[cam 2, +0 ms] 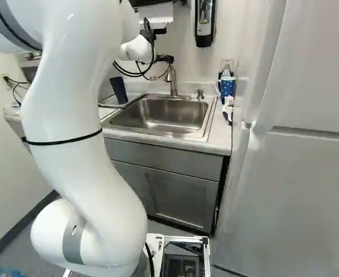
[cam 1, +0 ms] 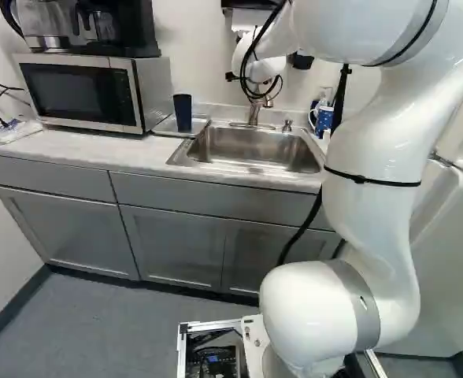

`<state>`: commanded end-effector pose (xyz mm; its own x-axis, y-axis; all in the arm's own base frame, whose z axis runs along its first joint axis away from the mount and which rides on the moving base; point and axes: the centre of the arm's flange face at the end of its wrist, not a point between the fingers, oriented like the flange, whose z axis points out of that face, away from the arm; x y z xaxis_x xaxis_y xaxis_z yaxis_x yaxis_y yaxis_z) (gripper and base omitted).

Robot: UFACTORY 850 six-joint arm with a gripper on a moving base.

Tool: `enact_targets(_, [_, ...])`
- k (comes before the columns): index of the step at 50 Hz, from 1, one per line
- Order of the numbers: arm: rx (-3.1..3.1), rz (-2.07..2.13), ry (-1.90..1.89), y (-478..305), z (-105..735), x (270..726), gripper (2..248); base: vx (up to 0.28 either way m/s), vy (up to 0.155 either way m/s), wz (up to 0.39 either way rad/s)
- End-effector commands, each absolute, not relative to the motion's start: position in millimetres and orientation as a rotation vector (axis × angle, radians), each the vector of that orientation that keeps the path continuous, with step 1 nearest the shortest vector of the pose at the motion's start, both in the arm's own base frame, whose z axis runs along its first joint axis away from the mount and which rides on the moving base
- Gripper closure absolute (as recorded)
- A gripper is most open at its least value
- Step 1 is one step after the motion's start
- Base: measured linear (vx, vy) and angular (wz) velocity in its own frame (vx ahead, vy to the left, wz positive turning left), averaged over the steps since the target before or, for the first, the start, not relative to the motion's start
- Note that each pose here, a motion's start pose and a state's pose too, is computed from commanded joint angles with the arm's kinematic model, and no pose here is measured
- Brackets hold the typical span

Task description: Rinse the cup and place it in the tray

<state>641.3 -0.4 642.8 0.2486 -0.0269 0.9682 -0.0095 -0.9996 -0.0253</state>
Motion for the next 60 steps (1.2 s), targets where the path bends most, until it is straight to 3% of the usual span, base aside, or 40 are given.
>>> enact_targets(27, [-2.485, -1.934, 0.082, -24, 645, 622, 3, 0.0, 0.0, 0.0])
enact_targets(60, [-2.648, -1.718, 0.113, -32, 634, 552, 3, 0.0, 0.0, 0.0])
